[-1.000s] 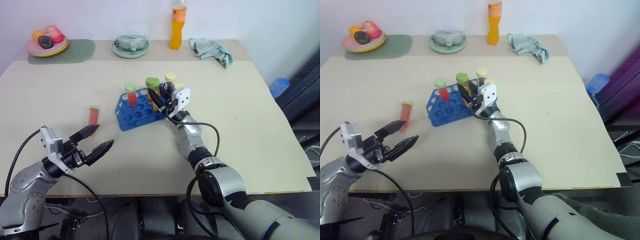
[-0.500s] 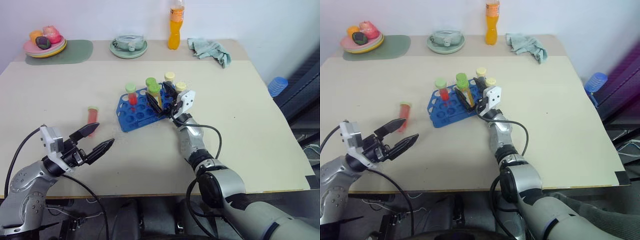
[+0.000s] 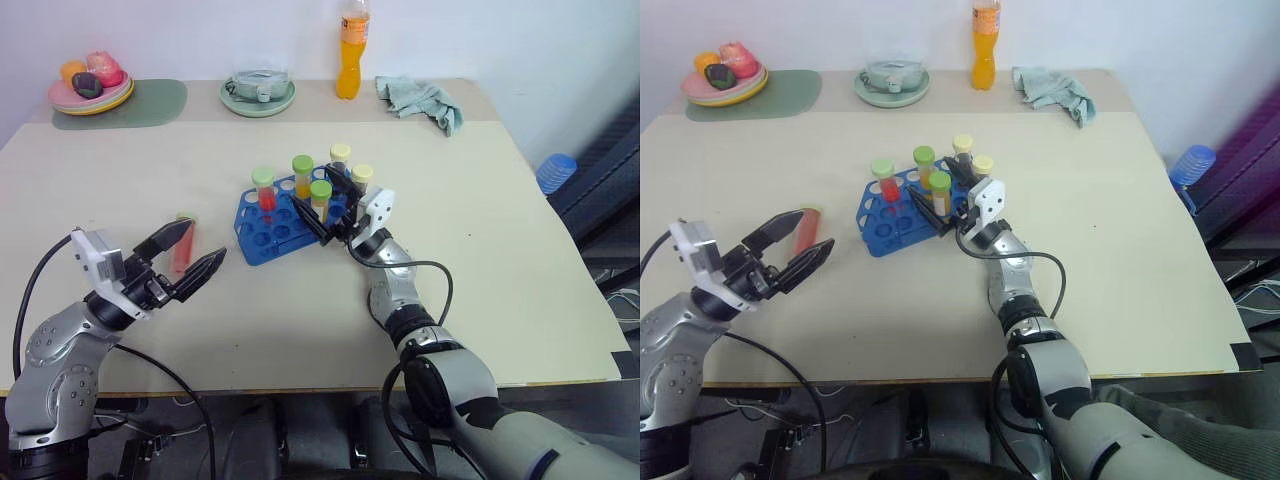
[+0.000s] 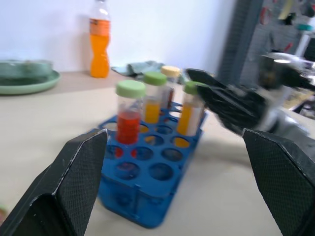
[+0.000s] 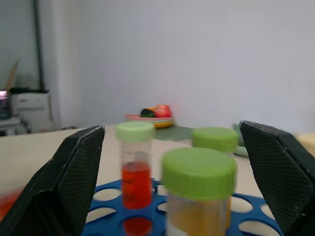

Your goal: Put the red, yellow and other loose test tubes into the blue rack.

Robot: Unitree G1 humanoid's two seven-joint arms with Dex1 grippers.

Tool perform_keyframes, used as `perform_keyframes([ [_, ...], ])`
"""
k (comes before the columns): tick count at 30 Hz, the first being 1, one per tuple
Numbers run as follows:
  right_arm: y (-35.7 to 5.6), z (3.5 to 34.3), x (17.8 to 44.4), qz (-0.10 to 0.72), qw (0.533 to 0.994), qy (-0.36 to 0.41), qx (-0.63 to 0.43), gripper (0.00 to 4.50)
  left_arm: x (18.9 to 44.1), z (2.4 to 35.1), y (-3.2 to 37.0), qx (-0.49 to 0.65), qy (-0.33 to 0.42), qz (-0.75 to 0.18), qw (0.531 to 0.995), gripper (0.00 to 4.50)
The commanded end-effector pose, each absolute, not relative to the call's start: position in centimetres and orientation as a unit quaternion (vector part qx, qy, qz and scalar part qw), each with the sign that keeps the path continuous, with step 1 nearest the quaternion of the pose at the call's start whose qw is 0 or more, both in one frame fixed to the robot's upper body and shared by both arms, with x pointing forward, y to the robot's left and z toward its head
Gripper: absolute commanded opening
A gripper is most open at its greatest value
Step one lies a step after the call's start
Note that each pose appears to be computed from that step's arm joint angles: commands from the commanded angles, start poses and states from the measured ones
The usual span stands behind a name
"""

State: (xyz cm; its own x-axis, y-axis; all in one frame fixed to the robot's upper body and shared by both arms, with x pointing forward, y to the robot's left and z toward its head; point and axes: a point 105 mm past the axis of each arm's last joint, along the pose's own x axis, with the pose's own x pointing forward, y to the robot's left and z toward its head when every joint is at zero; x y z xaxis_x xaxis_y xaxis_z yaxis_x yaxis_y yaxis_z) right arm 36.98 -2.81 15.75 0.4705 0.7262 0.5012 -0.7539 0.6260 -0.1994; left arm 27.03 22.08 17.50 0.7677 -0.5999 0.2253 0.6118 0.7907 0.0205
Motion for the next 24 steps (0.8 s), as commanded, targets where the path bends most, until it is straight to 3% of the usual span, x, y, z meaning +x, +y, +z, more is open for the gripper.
perform_keyframes([
  [1,-3.7,16.4,36.2,0.443,0.848,-0.292,-0.002,4.48,27.6,18.2,22.5,-0.005,-0.127,-0.287,0.949,4.50],
  [9,-7.2,15.7,35.0,0.447,0.859,-0.240,-0.063,4.48,29.4,20.1,23.6,-0.031,-0.149,-0.193,0.969,4.50],
  [15,-10.8,17.1,32.6,0.479,0.847,-0.206,-0.108,4.48,31.8,22.2,27.3,-0.022,-0.119,-0.022,0.992,4.50],
  [18,-11.8,18.6,31.6,0.493,0.840,-0.198,-0.113,4.48,32.8,22.1,28.5,-0.009,-0.064,0.061,0.996,4.50],
  [20,-11.9,19.7,31.2,0.502,0.836,-0.194,-0.109,4.48,33.5,20.9,29.3,-0.032,0.014,0.107,0.994,4.50],
  [24,-11.5,21.2,30.6,0.527,0.822,-0.171,-0.130,4.48,34.7,19.5,29.0,-0.085,0.145,0.098,0.981,4.50],
])
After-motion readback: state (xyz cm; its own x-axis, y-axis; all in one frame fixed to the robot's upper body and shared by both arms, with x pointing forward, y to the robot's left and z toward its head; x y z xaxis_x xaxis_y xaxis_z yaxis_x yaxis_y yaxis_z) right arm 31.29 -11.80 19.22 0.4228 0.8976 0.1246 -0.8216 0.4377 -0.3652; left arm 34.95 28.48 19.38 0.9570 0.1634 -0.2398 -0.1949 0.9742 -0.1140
